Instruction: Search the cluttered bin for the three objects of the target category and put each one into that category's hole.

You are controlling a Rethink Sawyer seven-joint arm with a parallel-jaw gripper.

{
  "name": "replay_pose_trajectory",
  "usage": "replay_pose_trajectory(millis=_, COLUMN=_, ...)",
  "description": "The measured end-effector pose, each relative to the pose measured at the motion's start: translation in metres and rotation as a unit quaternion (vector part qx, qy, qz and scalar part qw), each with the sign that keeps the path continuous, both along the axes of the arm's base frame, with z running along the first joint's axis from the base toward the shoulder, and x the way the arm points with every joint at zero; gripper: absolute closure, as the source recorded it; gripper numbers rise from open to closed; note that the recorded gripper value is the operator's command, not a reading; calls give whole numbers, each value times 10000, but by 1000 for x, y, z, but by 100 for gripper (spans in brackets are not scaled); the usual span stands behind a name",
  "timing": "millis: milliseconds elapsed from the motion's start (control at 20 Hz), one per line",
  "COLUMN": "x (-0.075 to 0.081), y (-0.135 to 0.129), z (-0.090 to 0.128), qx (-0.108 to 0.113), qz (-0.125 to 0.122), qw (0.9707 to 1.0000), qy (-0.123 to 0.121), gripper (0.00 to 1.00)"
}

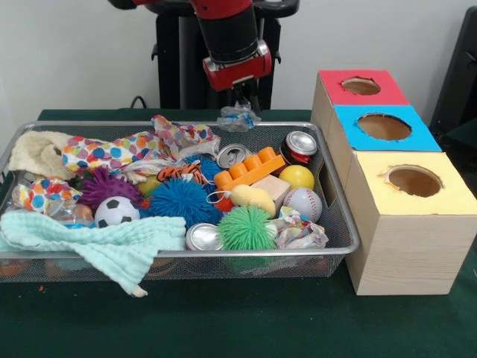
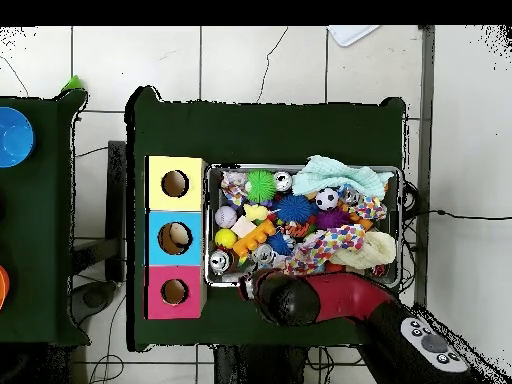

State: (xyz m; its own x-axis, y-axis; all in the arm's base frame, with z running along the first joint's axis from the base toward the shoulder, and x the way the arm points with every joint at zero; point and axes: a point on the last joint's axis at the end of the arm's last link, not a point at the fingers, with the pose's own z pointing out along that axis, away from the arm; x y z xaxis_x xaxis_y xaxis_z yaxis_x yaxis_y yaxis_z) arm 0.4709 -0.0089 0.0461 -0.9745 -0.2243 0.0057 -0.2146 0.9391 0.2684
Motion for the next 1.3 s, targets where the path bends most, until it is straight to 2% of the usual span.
replay_pose_trajectory(millis=350, x=15, y=8, z=33, qx=146, qz=-135, qw=9997, qy=127, gripper=100)
replay_pose_trajectory(millis=600, x=34, y=25, z=58, qx=283, qz=-243, qw=9993, qy=45, gripper=100)
replay_pose_trajectory(millis=700, x=45, y=39, z=72, qx=369, qz=-296, qw=9989, qy=-15, gripper=100)
replay_pose_trajectory(millis=950, x=60, y=68, z=94, qx=512, qz=-330, qw=9981, qy=-84, gripper=100)
replay_pose_trajectory(millis=1000, x=66, y=83, z=102, qx=566, qz=-319, qw=9978, qy=-114, gripper=100)
replay_pose_trajectory(millis=1250, x=71, y=113, z=115, qx=615, qz=-245, qw=9977, qy=-131, gripper=100)
replay_pose_trajectory(millis=1300, x=71, y=126, z=118, qx=624, qz=-179, qw=9978, qy=-133, gripper=100)
